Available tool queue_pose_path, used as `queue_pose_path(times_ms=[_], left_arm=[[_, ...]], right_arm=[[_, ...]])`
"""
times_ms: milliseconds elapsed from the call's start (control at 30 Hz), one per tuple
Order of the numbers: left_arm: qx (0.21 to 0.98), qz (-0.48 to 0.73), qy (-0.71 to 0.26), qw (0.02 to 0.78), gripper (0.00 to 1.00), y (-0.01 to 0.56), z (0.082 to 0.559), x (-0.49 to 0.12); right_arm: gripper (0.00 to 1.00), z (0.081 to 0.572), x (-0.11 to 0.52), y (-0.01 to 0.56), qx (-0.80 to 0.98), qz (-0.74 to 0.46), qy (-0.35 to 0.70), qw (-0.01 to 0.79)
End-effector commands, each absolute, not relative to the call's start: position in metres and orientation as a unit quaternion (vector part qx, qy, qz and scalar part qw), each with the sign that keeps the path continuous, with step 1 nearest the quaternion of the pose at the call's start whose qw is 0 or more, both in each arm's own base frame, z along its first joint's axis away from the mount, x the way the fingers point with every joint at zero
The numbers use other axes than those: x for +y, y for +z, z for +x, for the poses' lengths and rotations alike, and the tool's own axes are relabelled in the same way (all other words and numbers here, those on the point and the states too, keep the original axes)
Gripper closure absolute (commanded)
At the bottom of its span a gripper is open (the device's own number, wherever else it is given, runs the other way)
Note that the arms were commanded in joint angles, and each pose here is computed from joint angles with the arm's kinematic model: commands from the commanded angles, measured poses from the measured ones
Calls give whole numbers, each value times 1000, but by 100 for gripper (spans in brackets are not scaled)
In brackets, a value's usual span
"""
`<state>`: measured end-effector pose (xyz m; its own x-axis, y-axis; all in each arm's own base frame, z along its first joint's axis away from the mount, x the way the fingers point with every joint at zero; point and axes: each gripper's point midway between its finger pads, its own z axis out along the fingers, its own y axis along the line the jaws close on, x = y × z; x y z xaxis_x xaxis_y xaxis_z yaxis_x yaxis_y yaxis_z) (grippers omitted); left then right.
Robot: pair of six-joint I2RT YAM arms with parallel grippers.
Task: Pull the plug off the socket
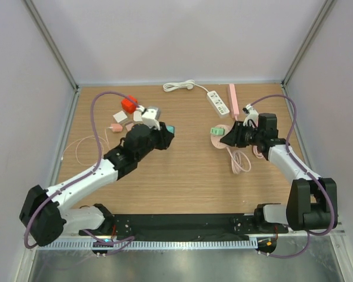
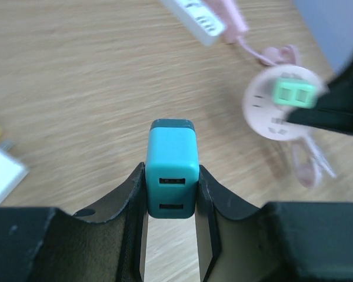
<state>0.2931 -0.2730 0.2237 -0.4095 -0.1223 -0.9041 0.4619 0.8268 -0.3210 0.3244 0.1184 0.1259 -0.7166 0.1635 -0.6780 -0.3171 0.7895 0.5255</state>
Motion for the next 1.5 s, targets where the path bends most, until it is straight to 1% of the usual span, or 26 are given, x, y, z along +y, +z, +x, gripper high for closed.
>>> queue_pose_path(times_ms=[0,67,100,167,300,333,433,500,567,667,767,800,867,900,1033,1167,1233,1267,1300,1400,1467], left_arm=[[806,-30,-277,523,100,209,330,-214],[806,-75,-300,505,100,199,339,-196],[802,-129,-297,502,100,194,352,-171],[797,-183,-294,495,100,183,366,-141],[786,-275,-279,477,100,165,383,-99],[789,-296,-275,462,100,153,387,-92],[791,-327,-274,438,100,131,398,-78],[791,-331,-280,431,100,125,407,-73],[801,-338,-275,411,100,108,413,-68],[812,-340,-278,386,97,91,420,-66],[815,-350,-275,370,85,77,425,-55],[817,-351,-273,367,76,74,425,-54],[820,-353,-268,361,67,68,424,-52],[822,-354,-266,357,58,64,422,-51],[827,-356,-258,351,46,59,418,-47],[827,-347,-250,365,38,69,416,-40],[827,-332,-247,381,25,85,413,-38],[826,-329,-245,386,24,90,412,-38],[827,-325,-240,392,17,95,410,-36],[824,-312,-236,411,12,118,396,-35],[816,-304,-249,423,11,128,382,-39]], right_arm=[[99,322,139,161,816,-128,396,400],[99,319,142,163,811,-139,404,399],[99,318,142,164,810,-141,405,400],[99,316,143,165,808,-144,409,399],[99,316,144,167,806,-147,411,400],[99,316,145,168,805,-149,412,401],[99,315,144,169,804,-150,413,401],[99,315,145,171,803,-151,414,402],[99,315,145,170,803,-151,414,401],[99,315,145,171,802,-151,416,402],[99,315,146,172,801,-153,416,402],[99,315,145,171,802,-152,416,400],[99,315,145,171,802,-153,416,401],[99,315,146,171,802,-152,416,400],[99,315,146,170,802,-153,417,399],[99,315,146,170,802,-153,418,398],[99,314,146,170,802,-154,418,398],[99,315,146,170,802,-154,417,399],[99,315,146,171,801,-155,418,399],[99,314,146,172,800,-156,420,399],[99,314,147,171,800,-157,420,399]])
